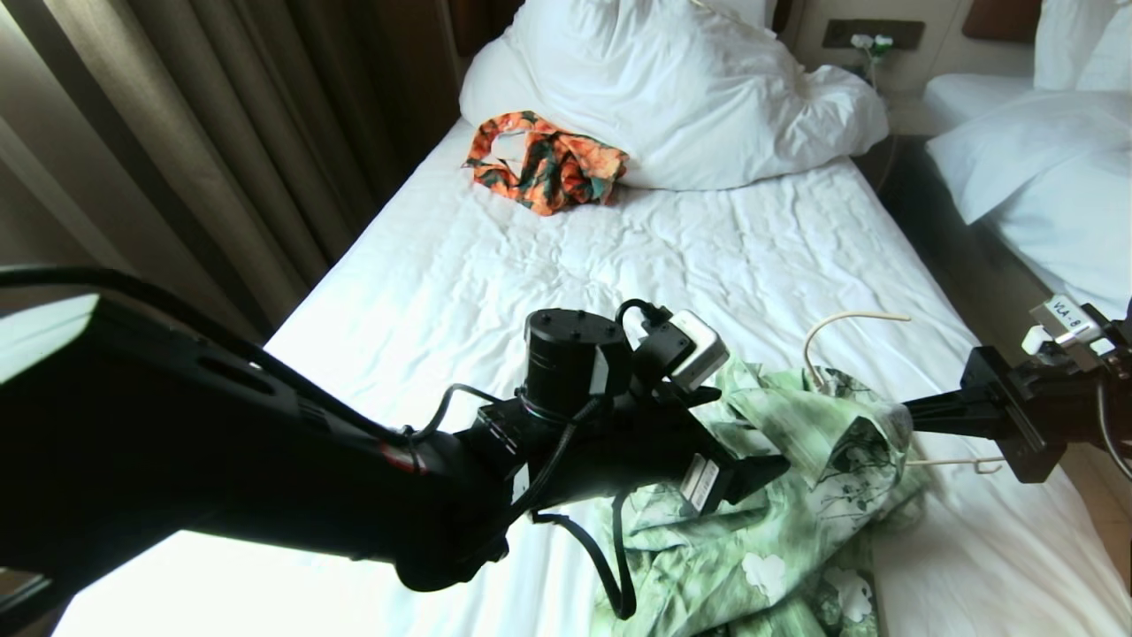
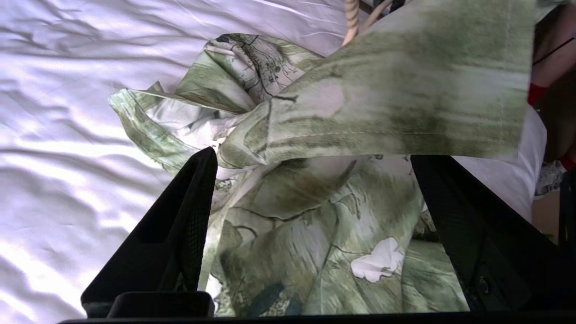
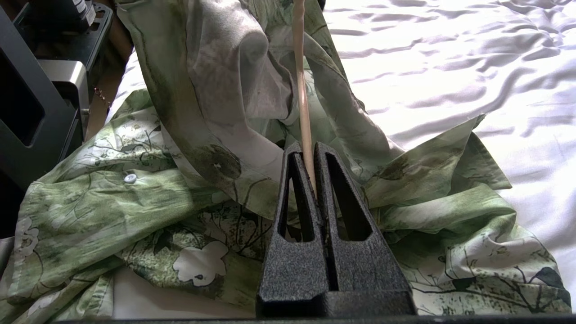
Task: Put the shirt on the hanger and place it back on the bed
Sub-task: Hook the other side of the shirt onto the hanger
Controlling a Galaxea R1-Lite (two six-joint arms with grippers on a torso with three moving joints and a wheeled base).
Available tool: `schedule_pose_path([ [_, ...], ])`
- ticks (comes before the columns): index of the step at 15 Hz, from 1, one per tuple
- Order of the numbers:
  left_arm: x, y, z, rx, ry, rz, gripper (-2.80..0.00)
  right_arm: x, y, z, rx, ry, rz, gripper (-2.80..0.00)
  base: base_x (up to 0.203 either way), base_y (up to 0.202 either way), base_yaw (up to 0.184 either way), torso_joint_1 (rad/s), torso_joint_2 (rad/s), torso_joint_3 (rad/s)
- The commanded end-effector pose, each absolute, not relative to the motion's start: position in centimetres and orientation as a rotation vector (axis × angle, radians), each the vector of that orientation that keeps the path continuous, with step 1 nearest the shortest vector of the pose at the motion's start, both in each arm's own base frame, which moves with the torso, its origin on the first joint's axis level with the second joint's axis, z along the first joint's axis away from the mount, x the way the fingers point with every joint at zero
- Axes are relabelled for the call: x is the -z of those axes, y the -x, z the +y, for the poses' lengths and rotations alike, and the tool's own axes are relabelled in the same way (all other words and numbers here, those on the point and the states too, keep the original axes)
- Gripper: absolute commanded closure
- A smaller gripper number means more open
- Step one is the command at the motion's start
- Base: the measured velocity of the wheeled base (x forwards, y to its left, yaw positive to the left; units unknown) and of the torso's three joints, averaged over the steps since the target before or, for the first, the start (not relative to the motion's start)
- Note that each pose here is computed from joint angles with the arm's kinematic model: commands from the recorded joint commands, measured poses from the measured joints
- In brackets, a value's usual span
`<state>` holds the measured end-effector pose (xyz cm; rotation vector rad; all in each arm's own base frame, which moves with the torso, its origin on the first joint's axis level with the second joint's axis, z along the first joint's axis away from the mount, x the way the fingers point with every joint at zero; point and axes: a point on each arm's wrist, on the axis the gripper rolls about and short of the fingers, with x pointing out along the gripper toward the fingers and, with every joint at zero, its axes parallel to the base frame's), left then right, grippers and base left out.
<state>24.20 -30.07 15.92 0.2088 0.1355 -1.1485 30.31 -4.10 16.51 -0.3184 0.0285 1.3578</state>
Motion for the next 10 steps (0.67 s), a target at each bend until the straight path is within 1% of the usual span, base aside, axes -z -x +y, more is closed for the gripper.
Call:
schedule_pose_path([
  [1, -15.0, -25.4, -30.8, 1.139, -0.215, 0.14, -2.8, -16.4, -30.3, -4.1, -1.36, 0.312, 0.023, 0.0, 0.0, 0.0, 0.0, 0.0, 0.0, 0.0],
  [7, -13.0, -26.6, -33.1, 1.158, -0.251, 0.142, -2.8, -16.4, -30.3, -4.0, -1.362, 0.314, 0.021, 0.0, 0.0, 0.0, 0.0, 0.0, 0.0, 0.0],
  [10, -13.3, -27.0, -34.7, 1.173, -0.262, 0.101, -2.8, -16.5, -30.1, -4.2, -1.356, 0.316, 0.02, 0.0, 0.0, 0.0, 0.0, 0.0, 0.0, 0.0],
])
